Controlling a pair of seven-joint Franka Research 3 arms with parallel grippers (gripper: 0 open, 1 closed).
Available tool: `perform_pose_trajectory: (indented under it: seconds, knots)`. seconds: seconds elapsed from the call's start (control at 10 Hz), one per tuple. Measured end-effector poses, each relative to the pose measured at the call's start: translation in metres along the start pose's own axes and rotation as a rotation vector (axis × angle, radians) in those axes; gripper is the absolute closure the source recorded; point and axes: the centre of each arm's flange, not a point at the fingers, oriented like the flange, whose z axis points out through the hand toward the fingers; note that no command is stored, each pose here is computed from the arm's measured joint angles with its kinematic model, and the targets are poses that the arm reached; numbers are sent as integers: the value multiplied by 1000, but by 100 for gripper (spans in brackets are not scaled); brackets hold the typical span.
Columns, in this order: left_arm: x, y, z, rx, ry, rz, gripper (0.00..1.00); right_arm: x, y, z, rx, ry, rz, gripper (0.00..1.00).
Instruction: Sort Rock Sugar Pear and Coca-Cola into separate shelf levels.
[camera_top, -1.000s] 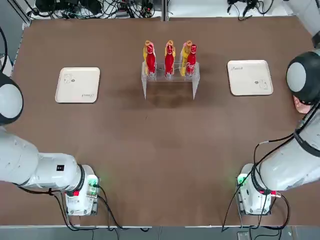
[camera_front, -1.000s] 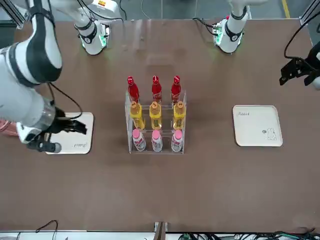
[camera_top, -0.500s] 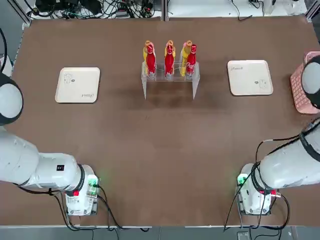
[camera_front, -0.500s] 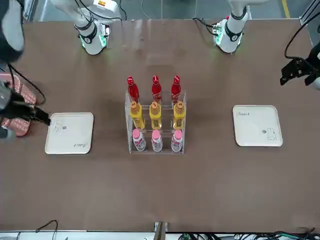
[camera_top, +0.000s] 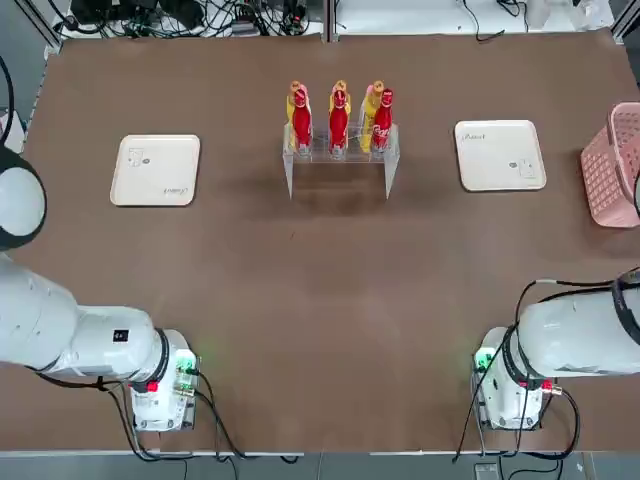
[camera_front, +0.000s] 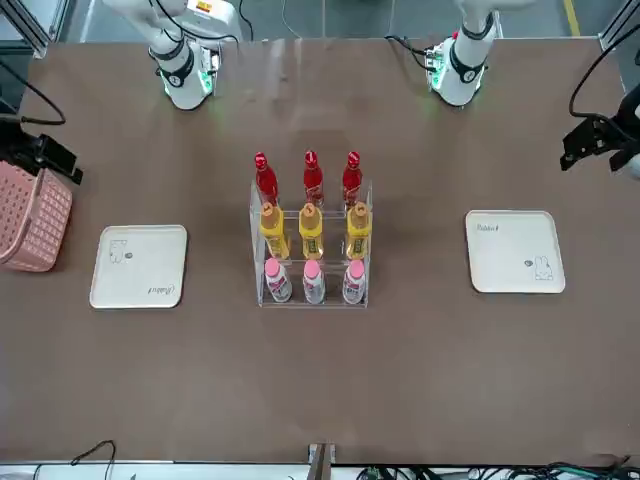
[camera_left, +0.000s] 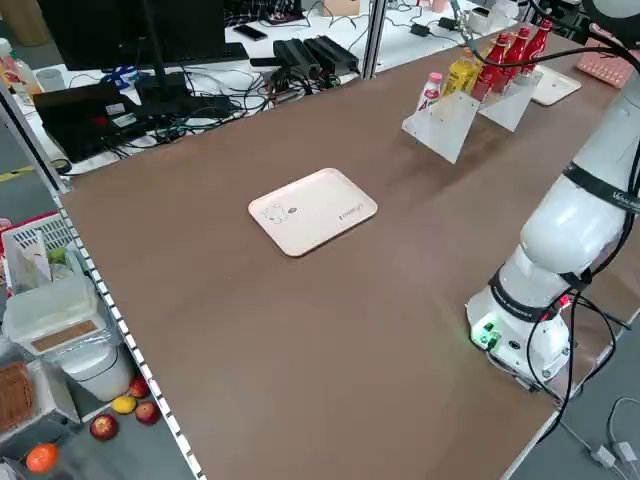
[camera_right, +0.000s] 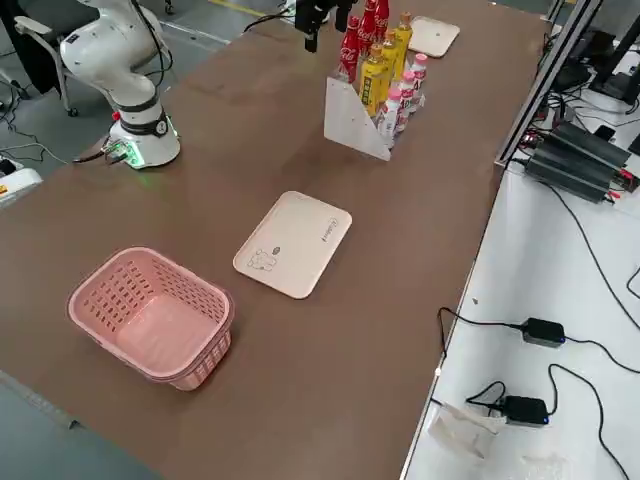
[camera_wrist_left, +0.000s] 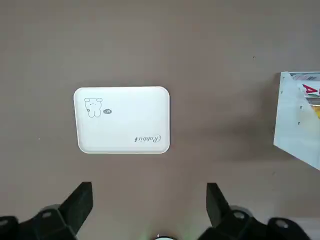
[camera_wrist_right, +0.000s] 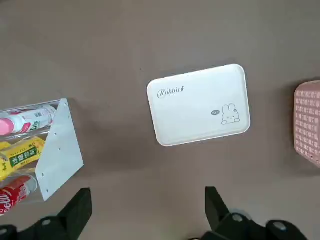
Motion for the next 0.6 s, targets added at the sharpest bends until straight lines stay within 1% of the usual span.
perform_pose_trajectory:
  seconds: [0.3,0.6]
  knots:
    - [0,0,0,0,0,0,0,6,5,15,-3,17,18,0]
    - [0,1,0,0,0,1,0,8,6,17,-2,20,22,0]
